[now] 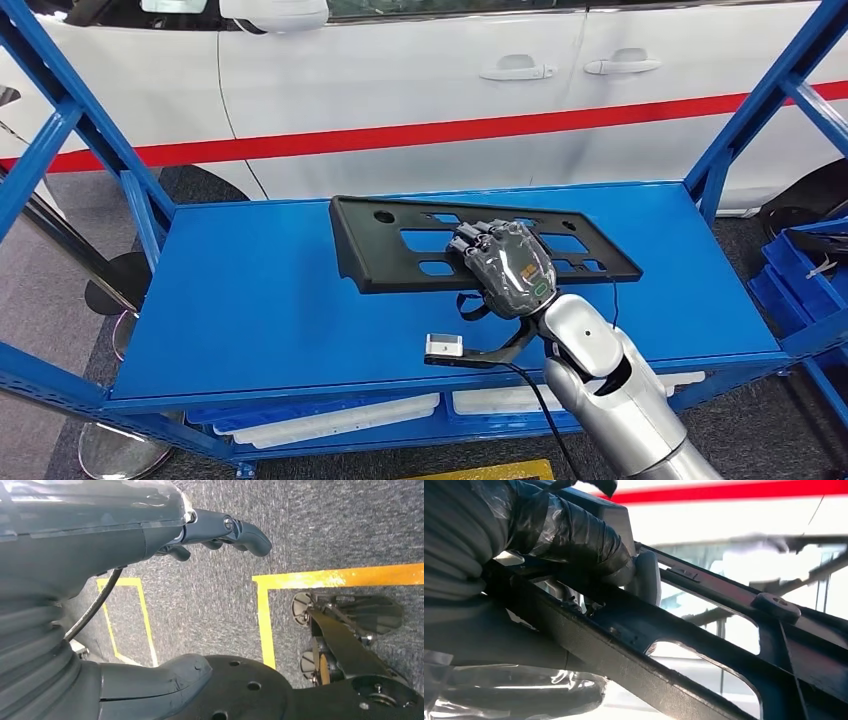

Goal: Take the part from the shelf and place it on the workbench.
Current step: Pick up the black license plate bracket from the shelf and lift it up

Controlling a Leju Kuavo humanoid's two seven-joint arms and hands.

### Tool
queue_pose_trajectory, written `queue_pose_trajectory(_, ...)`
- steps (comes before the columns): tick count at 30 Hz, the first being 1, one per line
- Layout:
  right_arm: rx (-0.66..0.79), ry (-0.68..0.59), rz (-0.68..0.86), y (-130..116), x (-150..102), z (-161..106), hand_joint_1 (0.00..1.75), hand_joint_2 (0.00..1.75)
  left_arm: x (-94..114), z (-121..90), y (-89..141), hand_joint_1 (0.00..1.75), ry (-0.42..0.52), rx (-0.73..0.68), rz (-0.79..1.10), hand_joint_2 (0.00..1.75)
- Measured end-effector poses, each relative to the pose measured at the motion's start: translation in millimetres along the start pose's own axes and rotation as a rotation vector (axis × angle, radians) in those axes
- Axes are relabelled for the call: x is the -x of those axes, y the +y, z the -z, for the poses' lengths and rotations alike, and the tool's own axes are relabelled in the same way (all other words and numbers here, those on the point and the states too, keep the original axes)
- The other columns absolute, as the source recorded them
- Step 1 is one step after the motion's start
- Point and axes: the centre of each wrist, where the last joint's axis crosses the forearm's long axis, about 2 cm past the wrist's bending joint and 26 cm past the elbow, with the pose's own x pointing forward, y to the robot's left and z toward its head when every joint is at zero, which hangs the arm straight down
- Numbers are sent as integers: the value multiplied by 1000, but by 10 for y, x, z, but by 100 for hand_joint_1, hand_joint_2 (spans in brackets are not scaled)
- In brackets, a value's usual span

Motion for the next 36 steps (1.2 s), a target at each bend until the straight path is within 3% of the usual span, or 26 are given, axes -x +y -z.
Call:
queue_pose_trajectory(7,45,-9,-37,-114,-36,-13,175,175,-1,0,0,0,0,-2,5,175)
queue_pose_trajectory(36,51,11,-118,-105,-79,-158,175,175,-9,-1,-10,0,-4,-6,29,175)
